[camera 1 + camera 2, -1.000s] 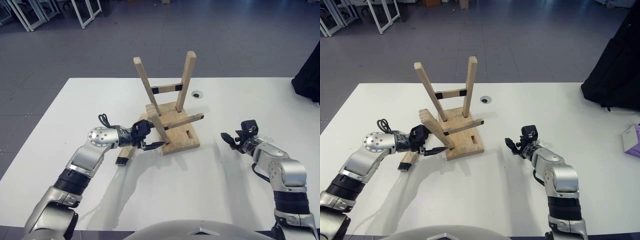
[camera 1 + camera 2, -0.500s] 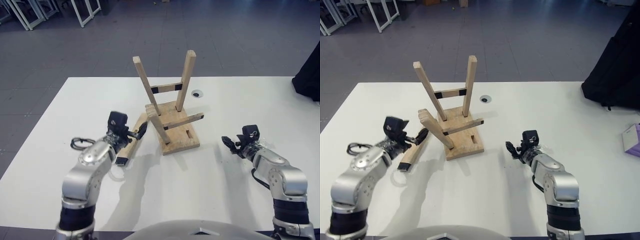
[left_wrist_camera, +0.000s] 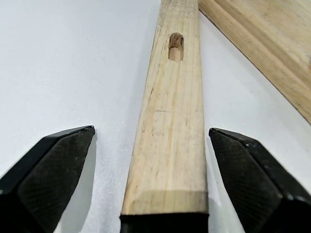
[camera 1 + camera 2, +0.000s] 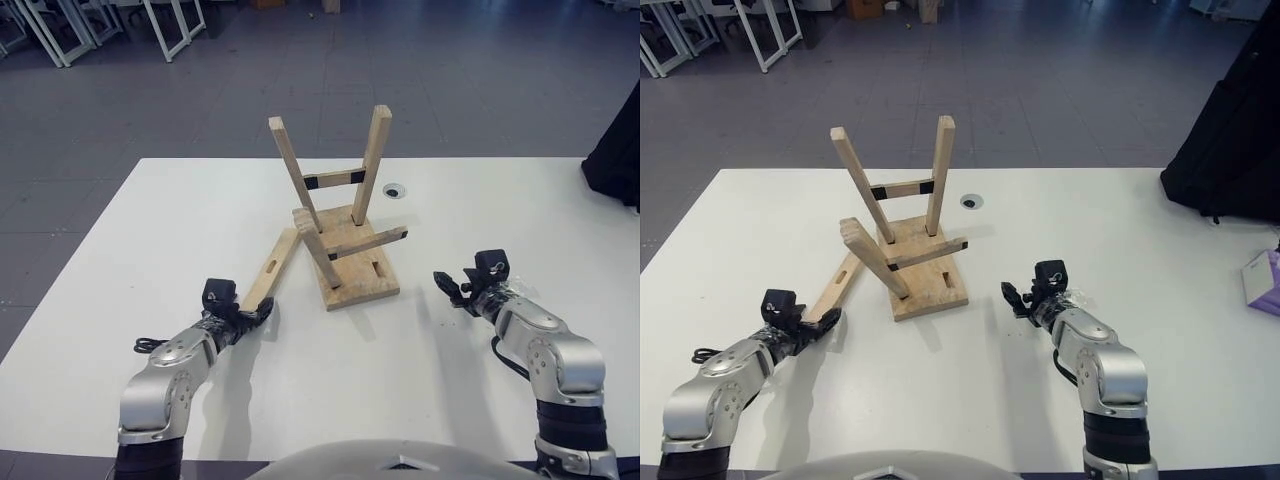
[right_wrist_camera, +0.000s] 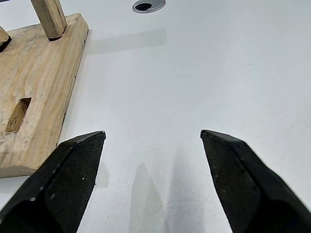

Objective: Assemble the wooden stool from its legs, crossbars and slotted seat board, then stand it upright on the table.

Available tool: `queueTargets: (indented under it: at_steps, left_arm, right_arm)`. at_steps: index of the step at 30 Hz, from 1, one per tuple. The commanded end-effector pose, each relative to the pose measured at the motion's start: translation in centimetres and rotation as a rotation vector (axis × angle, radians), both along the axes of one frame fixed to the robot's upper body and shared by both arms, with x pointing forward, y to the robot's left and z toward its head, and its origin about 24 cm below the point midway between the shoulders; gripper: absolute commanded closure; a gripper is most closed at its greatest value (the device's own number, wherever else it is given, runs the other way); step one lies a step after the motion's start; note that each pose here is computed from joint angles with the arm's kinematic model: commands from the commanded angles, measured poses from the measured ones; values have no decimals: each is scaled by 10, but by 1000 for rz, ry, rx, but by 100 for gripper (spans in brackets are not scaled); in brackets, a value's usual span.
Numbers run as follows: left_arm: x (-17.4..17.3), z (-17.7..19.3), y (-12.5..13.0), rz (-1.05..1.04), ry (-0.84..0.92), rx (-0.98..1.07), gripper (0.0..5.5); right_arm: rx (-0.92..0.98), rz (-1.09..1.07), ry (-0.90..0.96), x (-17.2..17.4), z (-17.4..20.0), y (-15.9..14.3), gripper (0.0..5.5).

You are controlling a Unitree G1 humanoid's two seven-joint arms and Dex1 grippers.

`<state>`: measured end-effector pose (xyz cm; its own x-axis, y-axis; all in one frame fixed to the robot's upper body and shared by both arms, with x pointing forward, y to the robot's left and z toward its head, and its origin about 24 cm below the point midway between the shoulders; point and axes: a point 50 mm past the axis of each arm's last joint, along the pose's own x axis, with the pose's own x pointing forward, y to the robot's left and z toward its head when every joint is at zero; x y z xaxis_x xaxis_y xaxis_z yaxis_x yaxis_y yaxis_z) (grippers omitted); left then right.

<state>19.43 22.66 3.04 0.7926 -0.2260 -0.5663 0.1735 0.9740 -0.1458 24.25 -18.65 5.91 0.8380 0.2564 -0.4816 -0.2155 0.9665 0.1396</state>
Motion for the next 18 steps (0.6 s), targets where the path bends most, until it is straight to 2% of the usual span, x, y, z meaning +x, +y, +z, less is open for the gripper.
queueTargets:
  at_steps: [1,6,12,16,18]
  left_arm:
    - [-12,-23,3,-18,108,0,147]
    - [-9,-24,0,-63,39,112,238]
    - [-12,-22,-17,-119,19,98,338]
    - [-13,-24,-12,-71,13,56,345]
    - [-6,-14,-3,14,-70,33,345]
  right_arm:
    - [-5,16,0,4,3,0,188]
    - [-13,16,-11,10,6,-2,188]
    - [-6,-15,-19,17,13,-10,188]
    - [30,-27,-24,18,16,-10,188]
    - [25,-43,-51,23,24,-14,188]
